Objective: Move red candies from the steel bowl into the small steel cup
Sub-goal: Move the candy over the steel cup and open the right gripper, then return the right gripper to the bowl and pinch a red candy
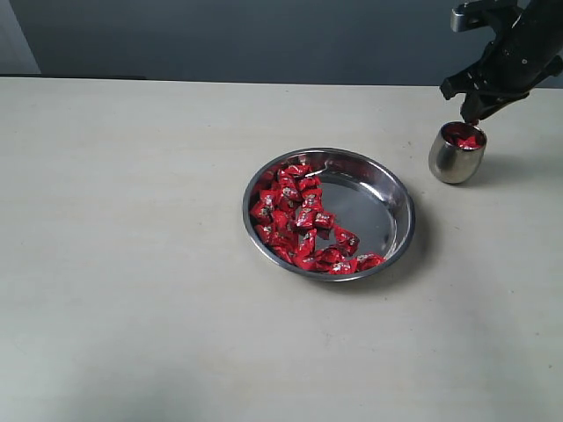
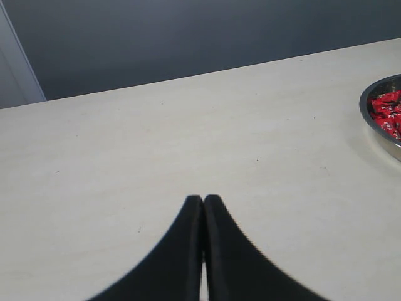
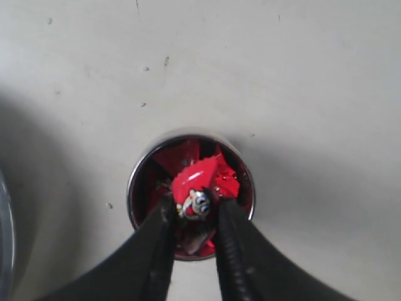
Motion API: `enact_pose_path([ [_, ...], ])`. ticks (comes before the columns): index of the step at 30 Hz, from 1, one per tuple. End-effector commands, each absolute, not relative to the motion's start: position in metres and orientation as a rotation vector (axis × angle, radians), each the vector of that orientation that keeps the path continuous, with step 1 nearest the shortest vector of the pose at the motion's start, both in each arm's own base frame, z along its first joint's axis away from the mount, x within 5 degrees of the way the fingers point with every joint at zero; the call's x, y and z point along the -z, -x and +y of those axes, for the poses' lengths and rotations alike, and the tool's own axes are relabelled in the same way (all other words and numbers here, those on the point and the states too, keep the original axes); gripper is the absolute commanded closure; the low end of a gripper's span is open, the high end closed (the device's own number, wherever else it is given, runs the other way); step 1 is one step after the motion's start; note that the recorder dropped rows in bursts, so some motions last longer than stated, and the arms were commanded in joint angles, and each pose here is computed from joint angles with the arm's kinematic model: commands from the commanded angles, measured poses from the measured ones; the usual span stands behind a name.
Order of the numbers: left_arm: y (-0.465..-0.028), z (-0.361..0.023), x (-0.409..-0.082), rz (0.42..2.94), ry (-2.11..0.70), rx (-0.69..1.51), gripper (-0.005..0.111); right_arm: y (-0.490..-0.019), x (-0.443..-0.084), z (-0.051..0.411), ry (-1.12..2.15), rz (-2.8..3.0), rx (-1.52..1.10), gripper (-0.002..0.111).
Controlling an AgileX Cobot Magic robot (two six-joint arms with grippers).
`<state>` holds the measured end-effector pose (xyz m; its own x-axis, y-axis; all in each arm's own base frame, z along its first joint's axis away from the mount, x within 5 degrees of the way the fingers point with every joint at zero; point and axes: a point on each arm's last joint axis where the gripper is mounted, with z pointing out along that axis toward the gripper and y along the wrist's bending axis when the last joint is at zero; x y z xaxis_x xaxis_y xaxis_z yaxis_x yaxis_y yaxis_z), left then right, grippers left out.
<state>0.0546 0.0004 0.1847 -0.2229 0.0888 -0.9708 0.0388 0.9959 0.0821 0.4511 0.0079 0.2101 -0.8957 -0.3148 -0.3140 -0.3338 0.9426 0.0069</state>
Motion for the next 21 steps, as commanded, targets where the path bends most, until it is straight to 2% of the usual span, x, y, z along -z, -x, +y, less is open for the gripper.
enact_pose_path([
  [1,-0.054,0.000,-0.186,1.787,-0.098,-0.034,0.106,-0.451,-0.213,0.004,0.482,2.778,-0.068,0.077],
  [8,-0.054,0.000,-0.186,1.787,-0.098,-0.034,0.106,-0.453,-0.214,0.005,0.461,2.766,-0.078,0.077],
  [12,-0.054,0.000,-0.186,1.787,-0.098,-0.034,0.106,-0.452,-0.215,0.014,0.447,2.755,-0.209,0.077],
  [17,-0.054,0.000,-0.186,1.787,-0.098,-0.034,0.106,-0.443,-0.218,0.048,0.650,2.717,-0.478,0.077],
  [21,-0.054,0.000,-0.186,1.787,-0.098,-0.034,0.106,-0.425,-0.218,0.093,0.966,2.721,-0.594,0.077],
])
